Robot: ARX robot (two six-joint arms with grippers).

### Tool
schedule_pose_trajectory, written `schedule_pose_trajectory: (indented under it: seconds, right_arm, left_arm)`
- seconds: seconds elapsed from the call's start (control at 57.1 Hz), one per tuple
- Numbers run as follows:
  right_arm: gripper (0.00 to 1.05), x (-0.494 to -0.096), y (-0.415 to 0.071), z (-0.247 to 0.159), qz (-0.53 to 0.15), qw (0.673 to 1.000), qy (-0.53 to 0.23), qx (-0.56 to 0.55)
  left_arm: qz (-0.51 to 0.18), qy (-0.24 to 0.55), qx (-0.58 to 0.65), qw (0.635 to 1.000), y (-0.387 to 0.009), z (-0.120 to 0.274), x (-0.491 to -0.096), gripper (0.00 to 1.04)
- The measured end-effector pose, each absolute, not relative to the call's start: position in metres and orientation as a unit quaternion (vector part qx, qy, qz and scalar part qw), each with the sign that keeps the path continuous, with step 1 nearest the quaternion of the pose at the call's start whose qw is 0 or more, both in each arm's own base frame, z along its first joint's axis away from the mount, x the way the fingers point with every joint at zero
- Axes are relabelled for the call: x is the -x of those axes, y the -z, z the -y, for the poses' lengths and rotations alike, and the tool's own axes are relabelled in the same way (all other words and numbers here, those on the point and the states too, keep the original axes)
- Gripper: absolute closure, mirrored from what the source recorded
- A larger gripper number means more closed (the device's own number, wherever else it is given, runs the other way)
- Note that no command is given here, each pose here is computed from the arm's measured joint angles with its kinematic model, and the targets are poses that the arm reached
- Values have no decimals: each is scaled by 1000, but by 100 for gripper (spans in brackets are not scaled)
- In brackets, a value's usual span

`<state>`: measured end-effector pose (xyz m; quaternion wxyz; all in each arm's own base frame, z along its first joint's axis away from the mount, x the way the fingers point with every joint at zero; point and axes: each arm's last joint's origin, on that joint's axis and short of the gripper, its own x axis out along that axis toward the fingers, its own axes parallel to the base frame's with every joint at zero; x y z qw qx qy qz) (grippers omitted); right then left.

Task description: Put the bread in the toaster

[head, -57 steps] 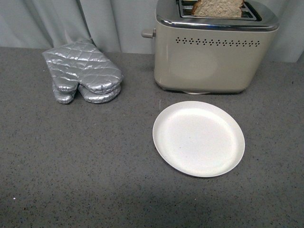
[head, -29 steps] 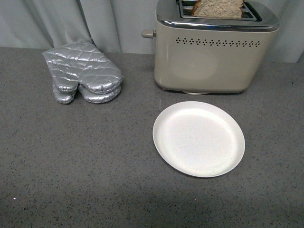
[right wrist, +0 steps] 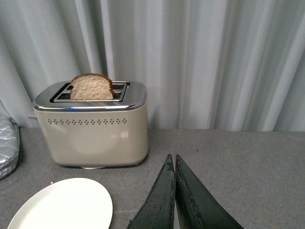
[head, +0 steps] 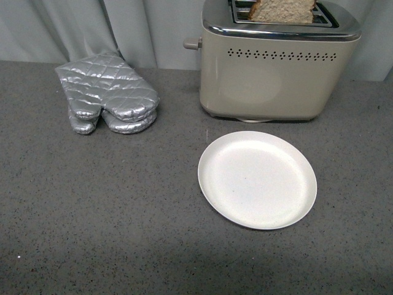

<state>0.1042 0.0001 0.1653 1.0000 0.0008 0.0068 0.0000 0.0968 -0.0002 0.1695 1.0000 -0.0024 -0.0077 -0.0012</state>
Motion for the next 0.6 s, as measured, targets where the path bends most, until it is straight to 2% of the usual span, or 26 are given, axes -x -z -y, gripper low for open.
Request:
schedule_pose_trajectory:
  seconds: [0.298, 0.333, 0.473, 0.595]
  right_arm:
    - [104, -98, -165, 0, 1, 1000, 0, -1]
    - [101, -98, -165, 0, 1, 1000, 0, 0]
    - [79, -98, -165, 0, 1, 1000, 0, 0]
    - [53, -98, -165, 0, 1, 1000, 0, 0]
  left_arm:
    - [8, 1, 2, 1000, -169, 0, -97, 7]
    - [8, 1, 2, 1000, -169, 0, -97, 7]
    - [8, 1, 2, 1000, -169, 0, -97, 7]
    - [8, 1, 2, 1000, -169, 0, -97, 7]
